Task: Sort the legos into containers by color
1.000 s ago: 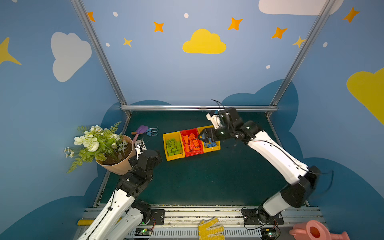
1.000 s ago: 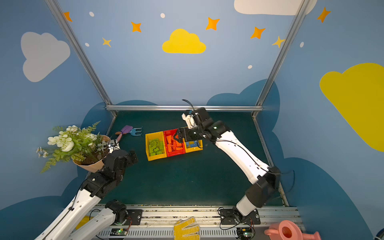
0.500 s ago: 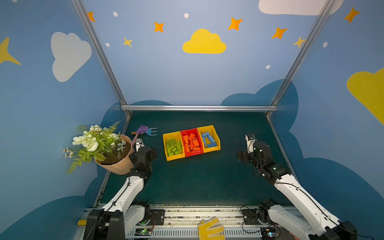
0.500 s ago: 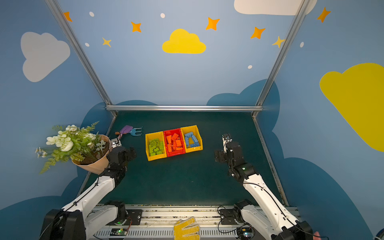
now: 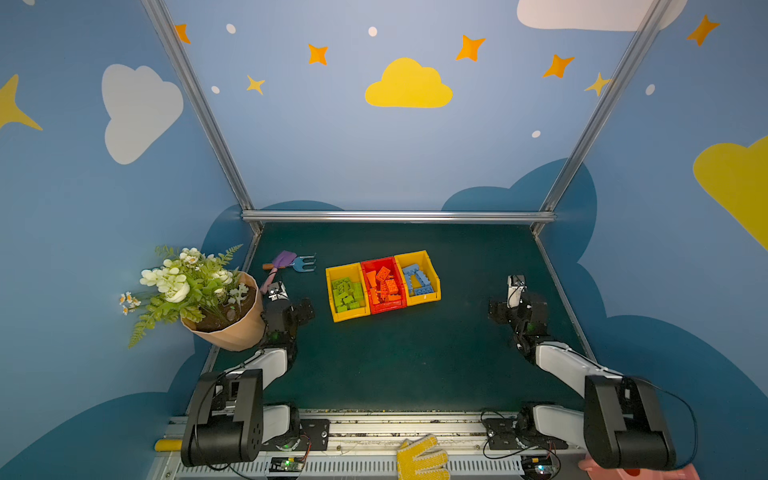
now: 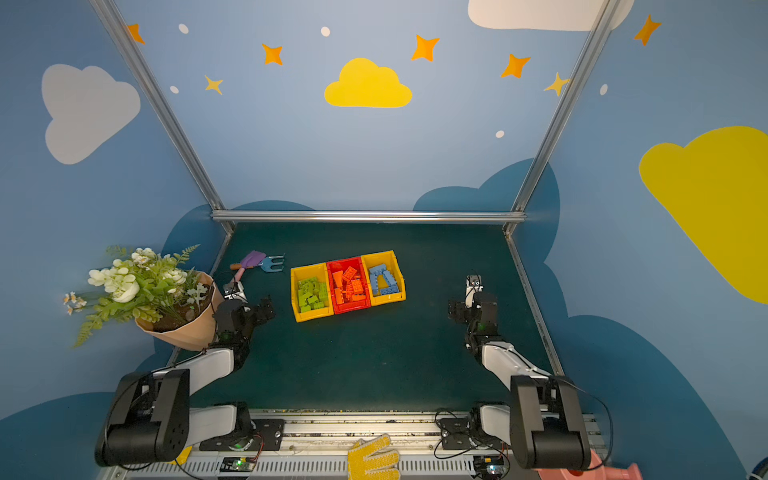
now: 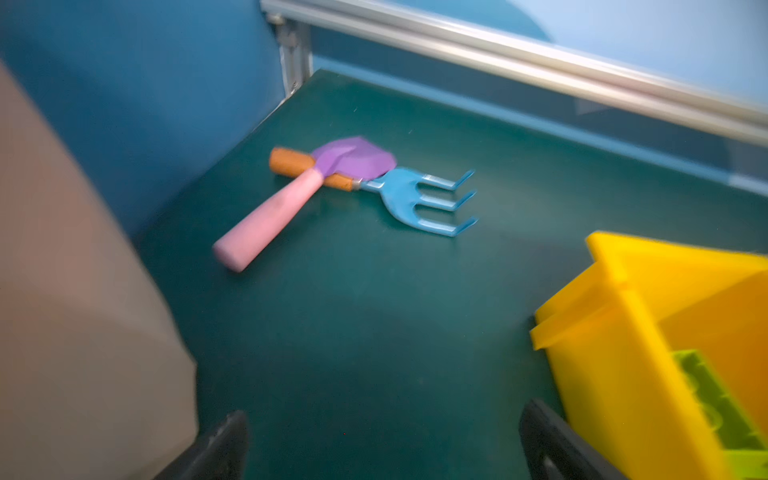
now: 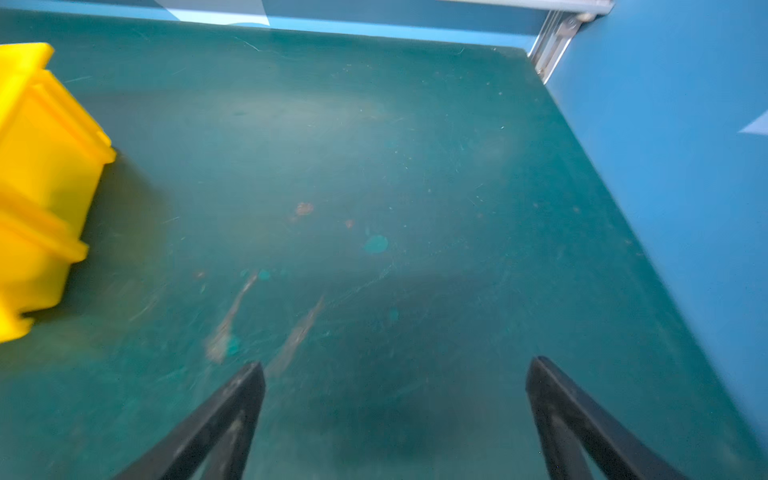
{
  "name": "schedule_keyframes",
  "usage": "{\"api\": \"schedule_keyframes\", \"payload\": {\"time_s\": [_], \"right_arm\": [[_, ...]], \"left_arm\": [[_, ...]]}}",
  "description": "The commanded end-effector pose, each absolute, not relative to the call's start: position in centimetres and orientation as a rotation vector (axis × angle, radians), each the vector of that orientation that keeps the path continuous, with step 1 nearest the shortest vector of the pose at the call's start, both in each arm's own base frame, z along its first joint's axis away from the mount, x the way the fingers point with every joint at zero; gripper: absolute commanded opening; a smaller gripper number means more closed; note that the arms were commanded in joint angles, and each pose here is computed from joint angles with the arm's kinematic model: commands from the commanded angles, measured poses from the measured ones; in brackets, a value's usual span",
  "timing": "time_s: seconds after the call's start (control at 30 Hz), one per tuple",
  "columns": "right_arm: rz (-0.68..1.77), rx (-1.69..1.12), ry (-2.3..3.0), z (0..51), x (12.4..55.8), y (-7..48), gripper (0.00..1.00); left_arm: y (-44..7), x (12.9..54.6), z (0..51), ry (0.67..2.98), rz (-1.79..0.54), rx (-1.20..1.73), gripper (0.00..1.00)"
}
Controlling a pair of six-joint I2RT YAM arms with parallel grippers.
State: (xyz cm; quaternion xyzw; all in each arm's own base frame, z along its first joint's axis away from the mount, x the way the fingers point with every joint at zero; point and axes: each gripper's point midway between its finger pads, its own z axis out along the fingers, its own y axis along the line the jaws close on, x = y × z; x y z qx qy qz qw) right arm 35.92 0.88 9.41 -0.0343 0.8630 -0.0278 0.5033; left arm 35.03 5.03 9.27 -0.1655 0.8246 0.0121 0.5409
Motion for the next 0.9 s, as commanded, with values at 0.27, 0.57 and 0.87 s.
{"api": "schedule_keyframes", "payload": {"time_s": [0.27,0.57,0.87], "right_arm": [[0.282,-0.339,2.065,10.2,38.4,5.8,0.96],[0.258,-0.263,2.078,10.1,38.8,4.5,0.96],[0.223,-0.159,1.982,11.1,38.1,3.3,0.96]], "left_arm": [[1.7,39.2,8.1,1.997,-0.134,-0.199,1.0],[1.6,39.4,7.9,2.022,-0.134,-0.196,1.0],[1.6,39.4,7.9,2.024,-0.133,-0.197,1.0]]}}
